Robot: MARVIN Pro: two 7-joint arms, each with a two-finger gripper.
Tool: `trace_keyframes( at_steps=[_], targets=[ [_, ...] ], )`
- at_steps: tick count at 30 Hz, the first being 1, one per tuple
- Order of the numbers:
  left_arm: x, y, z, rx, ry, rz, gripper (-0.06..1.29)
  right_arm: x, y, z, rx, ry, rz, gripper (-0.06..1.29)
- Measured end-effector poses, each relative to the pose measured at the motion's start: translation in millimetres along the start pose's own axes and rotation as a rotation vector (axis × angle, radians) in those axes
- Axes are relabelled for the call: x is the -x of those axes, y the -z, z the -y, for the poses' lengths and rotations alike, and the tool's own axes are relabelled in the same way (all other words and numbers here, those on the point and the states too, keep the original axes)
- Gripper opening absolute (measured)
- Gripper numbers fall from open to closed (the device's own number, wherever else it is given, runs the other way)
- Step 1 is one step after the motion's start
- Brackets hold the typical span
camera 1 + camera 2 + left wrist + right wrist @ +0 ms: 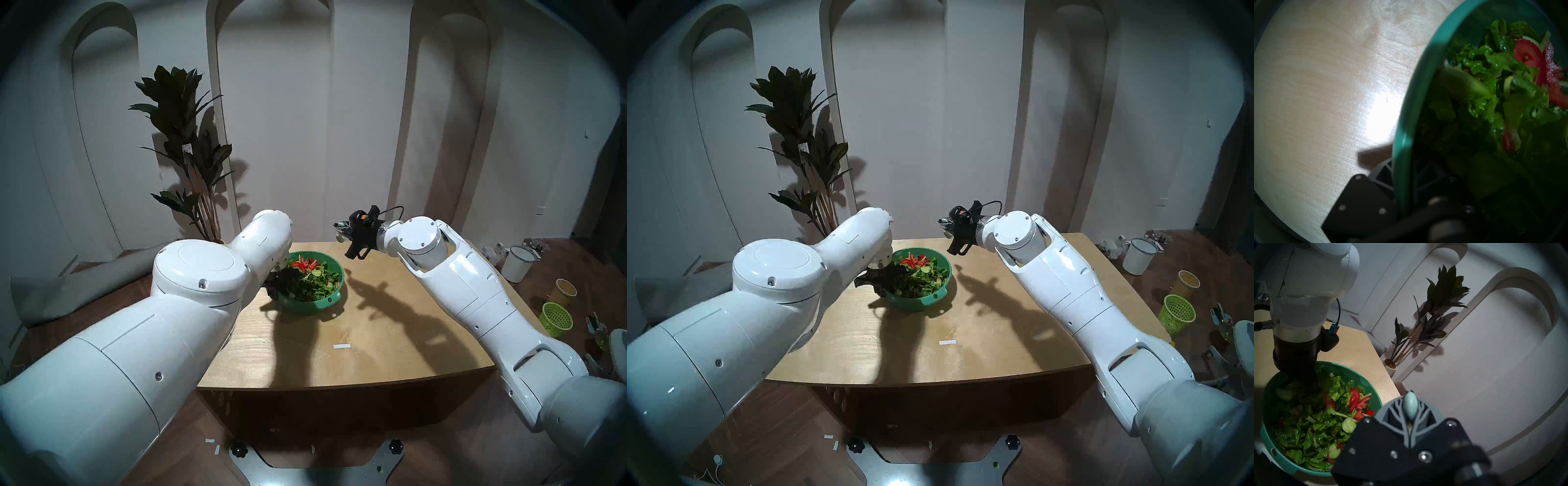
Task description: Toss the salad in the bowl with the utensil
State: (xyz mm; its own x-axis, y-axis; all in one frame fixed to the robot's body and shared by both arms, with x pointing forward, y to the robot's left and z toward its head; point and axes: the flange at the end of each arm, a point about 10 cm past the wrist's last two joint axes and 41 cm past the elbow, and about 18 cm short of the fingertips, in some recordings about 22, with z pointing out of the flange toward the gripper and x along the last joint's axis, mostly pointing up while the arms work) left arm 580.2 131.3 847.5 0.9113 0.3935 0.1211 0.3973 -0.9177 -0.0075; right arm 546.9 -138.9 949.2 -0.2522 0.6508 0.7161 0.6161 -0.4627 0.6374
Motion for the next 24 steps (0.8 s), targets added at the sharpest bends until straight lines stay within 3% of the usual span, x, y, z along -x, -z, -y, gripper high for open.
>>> trace_keyframes(
  at_steps=[24],
  targets=[
    [0.2, 0.0, -0.2, 0.002, 0.001, 0.002, 0.08, 9.0, -50.2, 34.2, -0.114, 0.218, 0.059, -0.03]
  ],
)
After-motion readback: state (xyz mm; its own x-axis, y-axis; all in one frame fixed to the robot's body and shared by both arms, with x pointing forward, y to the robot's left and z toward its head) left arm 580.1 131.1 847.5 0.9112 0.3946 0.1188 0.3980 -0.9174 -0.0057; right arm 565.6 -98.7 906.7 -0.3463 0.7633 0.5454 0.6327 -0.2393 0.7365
